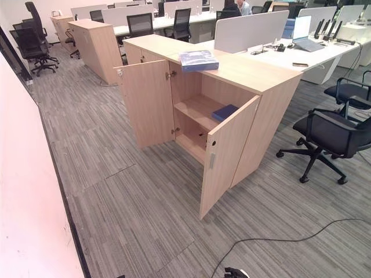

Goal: Put the empty folder in the office cabinet

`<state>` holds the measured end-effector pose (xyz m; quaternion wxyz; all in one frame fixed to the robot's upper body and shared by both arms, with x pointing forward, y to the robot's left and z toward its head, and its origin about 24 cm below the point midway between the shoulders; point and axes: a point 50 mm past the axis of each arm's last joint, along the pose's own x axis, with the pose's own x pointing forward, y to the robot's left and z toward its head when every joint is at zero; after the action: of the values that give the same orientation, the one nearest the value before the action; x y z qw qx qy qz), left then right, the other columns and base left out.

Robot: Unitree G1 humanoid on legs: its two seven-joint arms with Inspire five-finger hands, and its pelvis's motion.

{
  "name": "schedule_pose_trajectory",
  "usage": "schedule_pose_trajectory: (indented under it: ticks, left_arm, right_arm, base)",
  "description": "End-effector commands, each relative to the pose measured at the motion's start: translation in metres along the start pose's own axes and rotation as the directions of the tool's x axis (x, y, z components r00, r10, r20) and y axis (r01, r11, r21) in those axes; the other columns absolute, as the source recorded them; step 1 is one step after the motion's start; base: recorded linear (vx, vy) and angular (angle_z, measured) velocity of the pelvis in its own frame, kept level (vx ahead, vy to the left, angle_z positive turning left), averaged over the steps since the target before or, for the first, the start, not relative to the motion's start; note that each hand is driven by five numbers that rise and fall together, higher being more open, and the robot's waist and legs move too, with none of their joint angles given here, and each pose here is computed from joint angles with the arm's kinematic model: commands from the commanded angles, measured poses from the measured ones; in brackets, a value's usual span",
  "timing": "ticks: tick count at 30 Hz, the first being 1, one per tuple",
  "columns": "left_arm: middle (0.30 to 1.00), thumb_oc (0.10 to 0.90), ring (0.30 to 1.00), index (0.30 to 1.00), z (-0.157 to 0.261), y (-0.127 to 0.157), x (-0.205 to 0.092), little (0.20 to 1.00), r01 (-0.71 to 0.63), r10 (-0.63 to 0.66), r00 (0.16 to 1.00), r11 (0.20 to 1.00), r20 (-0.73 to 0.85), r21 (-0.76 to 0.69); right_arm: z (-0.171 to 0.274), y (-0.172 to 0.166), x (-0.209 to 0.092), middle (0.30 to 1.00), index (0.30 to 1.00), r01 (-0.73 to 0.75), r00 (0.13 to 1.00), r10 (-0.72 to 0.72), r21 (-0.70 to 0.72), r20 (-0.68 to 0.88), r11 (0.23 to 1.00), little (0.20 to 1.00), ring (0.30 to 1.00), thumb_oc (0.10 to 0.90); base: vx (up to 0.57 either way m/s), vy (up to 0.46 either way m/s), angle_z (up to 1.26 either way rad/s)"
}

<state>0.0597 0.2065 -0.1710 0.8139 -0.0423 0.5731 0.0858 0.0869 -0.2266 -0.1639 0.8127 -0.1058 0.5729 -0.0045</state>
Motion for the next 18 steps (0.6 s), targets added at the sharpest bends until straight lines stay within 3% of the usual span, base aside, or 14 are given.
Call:
schedule_pose_trajectory:
  ticks: [1, 18]
  left_arm:
    - [0.9, 0.8, 0.9, 0.9, 0.013, 0.001, 0.002, 0.9, 0.003, -0.001, 0.999, 0.999, 0.038, -0.051]
    - [0.9, 0.8, 0.9, 0.9, 0.033, -0.002, 0.002, 0.9, -0.009, 0.018, 0.989, 0.998, 0.149, -0.065]
  right_arm:
    - [-0.017, 0.013, -0.002, 0.9, 0.9, -0.058, 0.996, 0.054, -0.059, -0.069, 0.997, 0.9, 0.9, 0.8]
    - [-0.011, 0.022, -0.001, 0.9, 0.9, -0.066, 0.997, 0.064, -0.055, -0.032, 0.996, 0.9, 0.9, 0.8]
  base:
    - [0.0, 0.0, 0.0]
    - [0.01, -0.004, 0.03]
